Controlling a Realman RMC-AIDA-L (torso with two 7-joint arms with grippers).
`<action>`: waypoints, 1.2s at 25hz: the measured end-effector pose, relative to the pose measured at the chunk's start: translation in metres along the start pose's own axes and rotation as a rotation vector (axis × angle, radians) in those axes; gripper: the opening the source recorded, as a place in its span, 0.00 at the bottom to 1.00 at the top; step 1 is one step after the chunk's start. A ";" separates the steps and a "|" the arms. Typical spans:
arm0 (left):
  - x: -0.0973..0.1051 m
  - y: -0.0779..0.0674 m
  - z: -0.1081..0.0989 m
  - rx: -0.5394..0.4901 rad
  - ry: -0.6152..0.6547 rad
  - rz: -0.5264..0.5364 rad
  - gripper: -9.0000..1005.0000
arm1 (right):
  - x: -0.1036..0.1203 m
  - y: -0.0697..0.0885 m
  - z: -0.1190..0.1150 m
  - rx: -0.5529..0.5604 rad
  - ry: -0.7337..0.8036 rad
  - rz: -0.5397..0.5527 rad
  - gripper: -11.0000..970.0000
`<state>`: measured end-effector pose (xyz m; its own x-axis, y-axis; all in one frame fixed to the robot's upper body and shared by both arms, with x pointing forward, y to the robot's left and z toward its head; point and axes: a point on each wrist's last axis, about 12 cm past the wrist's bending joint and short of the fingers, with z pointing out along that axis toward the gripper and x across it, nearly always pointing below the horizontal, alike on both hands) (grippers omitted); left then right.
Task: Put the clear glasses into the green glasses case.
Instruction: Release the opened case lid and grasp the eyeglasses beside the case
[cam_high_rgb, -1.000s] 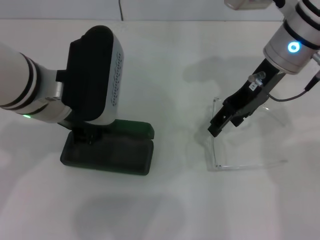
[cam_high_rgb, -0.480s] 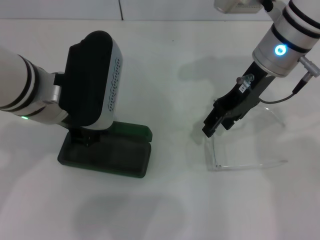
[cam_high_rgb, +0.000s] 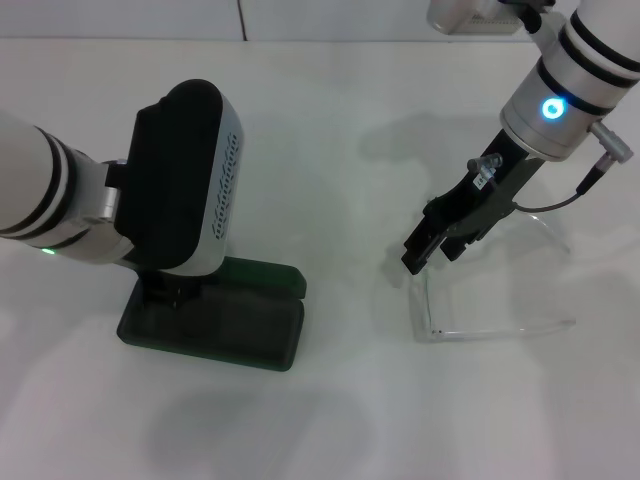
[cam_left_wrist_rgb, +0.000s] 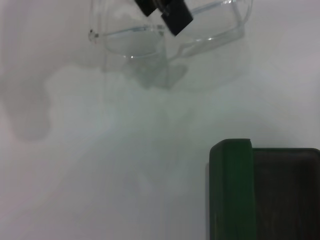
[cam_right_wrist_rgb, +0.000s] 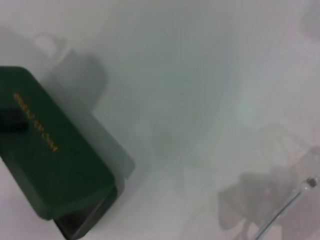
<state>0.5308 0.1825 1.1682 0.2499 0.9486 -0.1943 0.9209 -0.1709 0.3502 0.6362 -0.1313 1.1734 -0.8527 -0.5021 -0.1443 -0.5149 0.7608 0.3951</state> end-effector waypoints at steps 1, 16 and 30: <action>0.000 -0.001 0.000 0.000 -0.002 -0.001 0.21 | 0.000 -0.001 0.000 0.001 -0.002 0.002 0.60; 0.001 -0.003 0.001 0.008 -0.006 0.009 0.21 | -0.003 -0.001 0.007 0.019 -0.004 0.010 0.53; 0.001 -0.004 0.002 0.014 -0.008 0.007 0.21 | -0.004 -0.001 0.013 0.051 0.011 0.000 0.47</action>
<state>0.5275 0.1837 1.1644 0.2587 0.9451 -0.1995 0.9231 -0.1811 0.3392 0.6391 -0.1253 1.1619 -0.8521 -0.5059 -0.1343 -0.5186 0.7809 0.3482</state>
